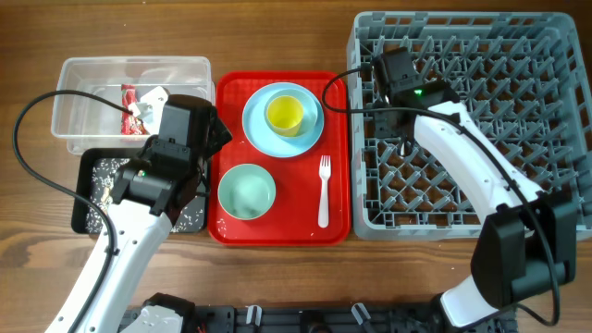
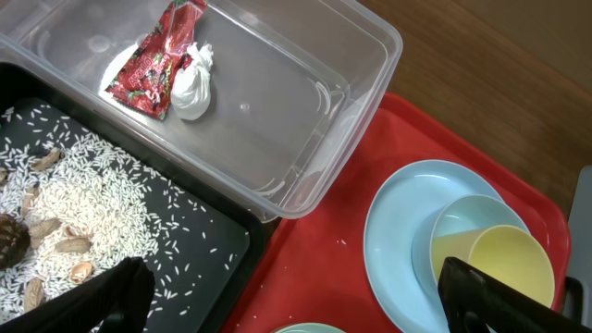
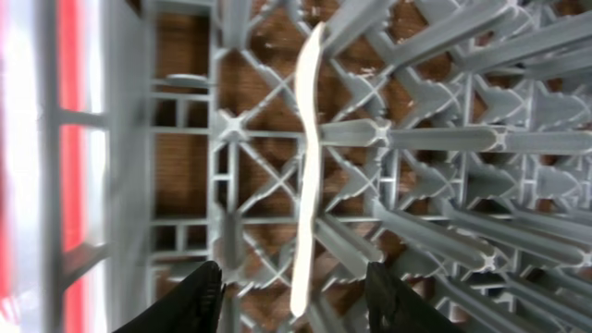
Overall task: Sort waste into correct bins and load items into the dishwasher rack
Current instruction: 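Carry the spoon right and release it into the dish rack, then move the right gripper back to the white fork and grasp it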
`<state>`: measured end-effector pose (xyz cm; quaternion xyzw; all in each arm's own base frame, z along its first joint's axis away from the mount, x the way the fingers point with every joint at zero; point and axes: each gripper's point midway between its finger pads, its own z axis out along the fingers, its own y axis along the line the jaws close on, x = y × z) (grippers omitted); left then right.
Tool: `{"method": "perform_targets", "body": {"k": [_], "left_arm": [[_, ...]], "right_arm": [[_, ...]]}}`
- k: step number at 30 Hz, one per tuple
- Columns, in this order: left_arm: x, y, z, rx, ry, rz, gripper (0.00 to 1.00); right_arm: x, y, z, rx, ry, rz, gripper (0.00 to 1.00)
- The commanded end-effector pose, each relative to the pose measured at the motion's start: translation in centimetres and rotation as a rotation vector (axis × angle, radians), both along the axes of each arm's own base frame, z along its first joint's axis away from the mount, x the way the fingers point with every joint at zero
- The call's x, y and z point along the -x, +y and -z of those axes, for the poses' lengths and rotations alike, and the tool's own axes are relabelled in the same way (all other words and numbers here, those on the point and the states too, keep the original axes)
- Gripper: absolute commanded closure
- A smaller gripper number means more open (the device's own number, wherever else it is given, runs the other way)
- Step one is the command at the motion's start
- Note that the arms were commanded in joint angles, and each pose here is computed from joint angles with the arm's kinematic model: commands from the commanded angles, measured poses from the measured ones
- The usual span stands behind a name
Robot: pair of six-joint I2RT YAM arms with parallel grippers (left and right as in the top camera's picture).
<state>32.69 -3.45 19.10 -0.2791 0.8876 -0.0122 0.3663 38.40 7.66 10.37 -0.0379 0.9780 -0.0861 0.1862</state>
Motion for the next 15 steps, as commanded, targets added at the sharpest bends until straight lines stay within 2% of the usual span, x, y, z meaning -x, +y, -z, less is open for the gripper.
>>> {"method": "perform_targets", "body": {"k": [1, 2, 4, 5, 6, 7, 12, 15], "left_arm": [[-0.1, 0.4, -0.2, -0.018, -0.004, -0.005, 0.0], [-0.1, 0.4, -0.2, -0.017, -0.004, -0.005, 0.0], [-0.1, 0.4, -0.2, -0.018, -0.004, -0.005, 0.0], [-0.1, 0.4, -0.2, -0.018, -0.004, -0.005, 0.0], [-0.1, 0.4, -0.2, -0.018, -0.004, -0.005, 0.0], [-0.1, 0.4, -0.2, -0.018, -0.004, -0.005, 0.0], [-0.1, 0.4, -0.2, -0.017, -0.004, -0.005, 0.0], [-0.1, 0.4, -0.2, -0.018, -0.004, -0.005, 0.0]], "right_arm": [[0.5, 7.4, -5.3, -0.394, -0.045, -0.171, 0.46], [1.0, 9.2, -6.2, -0.504, -0.038, -0.198, 0.46], [1.5, 10.8, -7.1, -0.651, -0.006, -0.116, 0.48], [1.6, 11.2, -7.1, -0.684, 0.011, -0.043, 0.51], [1.8, 11.6, -7.1, -0.696, 0.018, -0.022, 0.59], [2.0, 12.3, -7.1, -0.703, 0.023, -0.026, 0.65], [3.8, 15.5, -6.6, -0.624, 0.014, -0.069, 0.72], [4.6, 16.6, -6.3, -0.516, -0.051, -0.03, 0.85]]}}
